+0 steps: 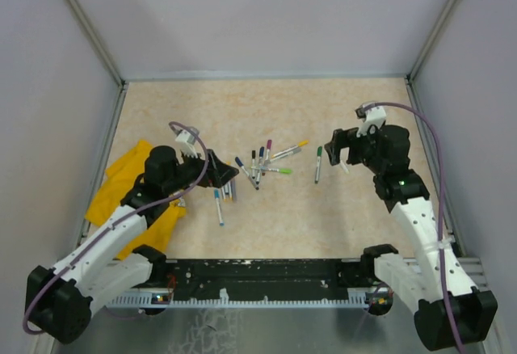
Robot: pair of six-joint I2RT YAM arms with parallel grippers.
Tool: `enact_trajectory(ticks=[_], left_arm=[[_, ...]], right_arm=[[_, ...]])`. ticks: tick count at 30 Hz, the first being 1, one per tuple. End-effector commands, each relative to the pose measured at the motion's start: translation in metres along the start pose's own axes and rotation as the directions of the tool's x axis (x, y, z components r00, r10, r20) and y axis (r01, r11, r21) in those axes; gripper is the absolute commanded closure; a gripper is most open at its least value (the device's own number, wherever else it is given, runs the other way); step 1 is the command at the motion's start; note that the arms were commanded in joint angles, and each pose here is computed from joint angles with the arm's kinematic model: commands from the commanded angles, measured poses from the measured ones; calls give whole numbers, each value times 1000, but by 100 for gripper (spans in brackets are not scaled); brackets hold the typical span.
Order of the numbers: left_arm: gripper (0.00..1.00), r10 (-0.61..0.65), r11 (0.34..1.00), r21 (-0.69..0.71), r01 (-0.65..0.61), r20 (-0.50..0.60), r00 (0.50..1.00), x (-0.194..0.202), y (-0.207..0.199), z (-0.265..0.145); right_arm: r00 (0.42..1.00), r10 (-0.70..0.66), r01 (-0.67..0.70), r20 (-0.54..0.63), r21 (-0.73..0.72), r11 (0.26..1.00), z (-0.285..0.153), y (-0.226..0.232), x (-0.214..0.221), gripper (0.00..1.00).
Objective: Open the pen caps
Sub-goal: Pick up the pen from the center of the board.
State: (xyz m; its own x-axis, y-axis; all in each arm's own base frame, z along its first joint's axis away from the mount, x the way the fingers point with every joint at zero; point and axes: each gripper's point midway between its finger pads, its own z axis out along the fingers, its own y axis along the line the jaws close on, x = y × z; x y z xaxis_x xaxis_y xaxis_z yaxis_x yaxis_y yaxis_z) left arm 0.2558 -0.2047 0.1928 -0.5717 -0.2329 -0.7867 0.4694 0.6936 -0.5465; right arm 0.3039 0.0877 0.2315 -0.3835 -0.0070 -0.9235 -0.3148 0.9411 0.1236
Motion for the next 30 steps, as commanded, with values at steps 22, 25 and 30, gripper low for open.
enact_trajectory(ticks=[22,25,30], left_arm=[[1,47,981,-182,-69,-122,991,86,18,5],[0,37,979,-194,-55,-94,995,87,23,4],[0,52,978,-198,-64,-65,997,84,26,1]], right_arm=[[916,-395,389,72,-402,829,-4,60,41,2],[916,-395,389,73,-406,827,-5,61,41,2],[915,-397,391,72,-404,827,-5,60,40,2]])
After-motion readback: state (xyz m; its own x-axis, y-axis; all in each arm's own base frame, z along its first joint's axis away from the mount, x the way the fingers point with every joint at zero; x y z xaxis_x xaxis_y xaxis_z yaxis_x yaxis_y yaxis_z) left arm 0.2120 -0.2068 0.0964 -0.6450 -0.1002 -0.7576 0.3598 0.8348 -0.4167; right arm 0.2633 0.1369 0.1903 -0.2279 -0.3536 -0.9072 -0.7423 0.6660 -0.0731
